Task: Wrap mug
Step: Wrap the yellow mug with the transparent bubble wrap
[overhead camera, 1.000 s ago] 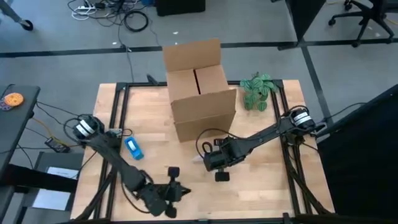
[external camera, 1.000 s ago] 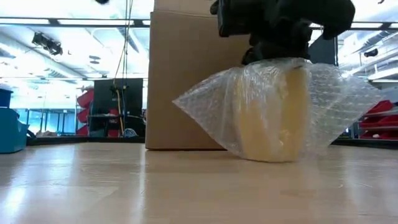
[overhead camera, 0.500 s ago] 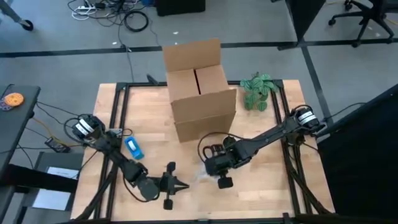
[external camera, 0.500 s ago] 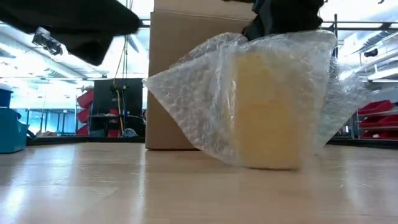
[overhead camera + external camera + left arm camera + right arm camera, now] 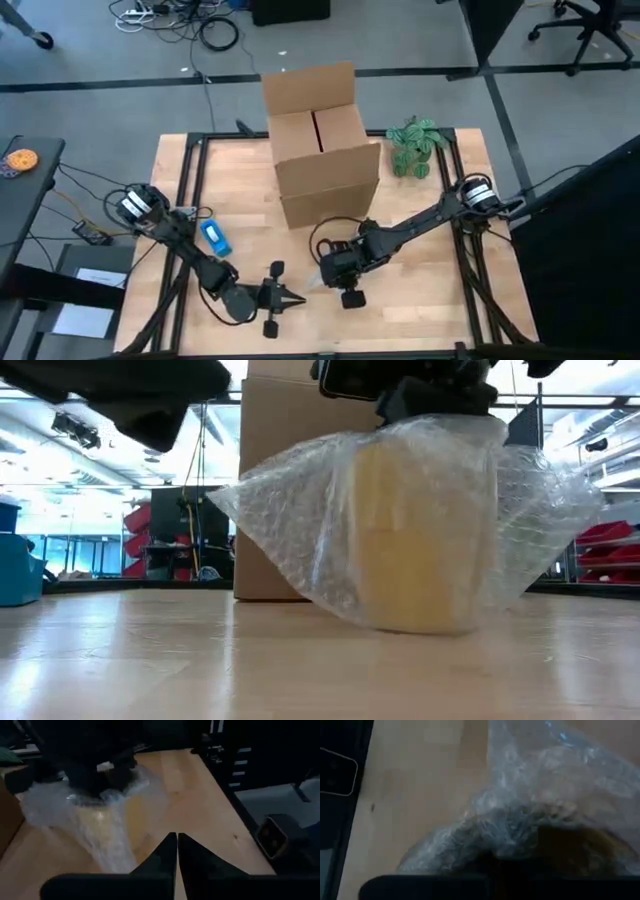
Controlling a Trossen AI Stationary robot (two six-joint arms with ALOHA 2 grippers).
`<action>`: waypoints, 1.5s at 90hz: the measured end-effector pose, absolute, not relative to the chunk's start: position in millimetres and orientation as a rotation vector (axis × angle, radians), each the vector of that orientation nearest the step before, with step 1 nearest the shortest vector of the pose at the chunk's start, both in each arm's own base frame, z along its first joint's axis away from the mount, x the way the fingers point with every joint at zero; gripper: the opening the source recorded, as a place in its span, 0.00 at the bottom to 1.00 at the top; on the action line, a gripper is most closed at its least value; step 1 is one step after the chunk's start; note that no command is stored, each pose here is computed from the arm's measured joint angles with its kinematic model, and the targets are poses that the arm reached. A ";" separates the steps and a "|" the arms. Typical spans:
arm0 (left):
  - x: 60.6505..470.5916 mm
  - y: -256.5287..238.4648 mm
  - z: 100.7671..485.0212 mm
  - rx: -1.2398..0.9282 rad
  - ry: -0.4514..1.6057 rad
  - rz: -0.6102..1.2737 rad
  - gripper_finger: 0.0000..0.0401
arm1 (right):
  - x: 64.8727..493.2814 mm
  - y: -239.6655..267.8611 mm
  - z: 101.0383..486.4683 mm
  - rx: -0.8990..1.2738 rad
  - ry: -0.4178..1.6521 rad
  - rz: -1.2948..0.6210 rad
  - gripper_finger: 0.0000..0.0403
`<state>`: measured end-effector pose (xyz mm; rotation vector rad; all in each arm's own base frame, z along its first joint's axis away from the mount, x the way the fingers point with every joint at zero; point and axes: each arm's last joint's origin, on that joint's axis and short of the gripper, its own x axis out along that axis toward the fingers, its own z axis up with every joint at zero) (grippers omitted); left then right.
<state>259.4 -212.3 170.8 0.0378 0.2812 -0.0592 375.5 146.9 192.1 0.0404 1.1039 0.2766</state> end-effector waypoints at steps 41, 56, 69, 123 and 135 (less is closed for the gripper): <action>262.9 -208.0 170.9 0.008 0.282 -0.041 0.00 | 355.7 138.6 259.4 0.099 1.008 0.232 0.00; 262.8 -208.2 171.0 -0.007 0.281 -0.042 0.00 | 351.2 140.6 270.0 0.097 0.967 0.231 0.00; 263.7 -210.9 174.6 -0.031 0.260 -0.113 0.00 | 350.9 148.7 266.6 0.068 0.964 0.259 0.00; 313.0 -204.1 160.3 0.053 0.220 0.056 0.00 | 377.9 139.2 194.2 0.026 1.110 0.145 0.00; 316.9 -198.2 161.8 0.061 0.207 0.107 0.00 | 374.2 144.5 200.8 0.024 1.089 0.164 0.00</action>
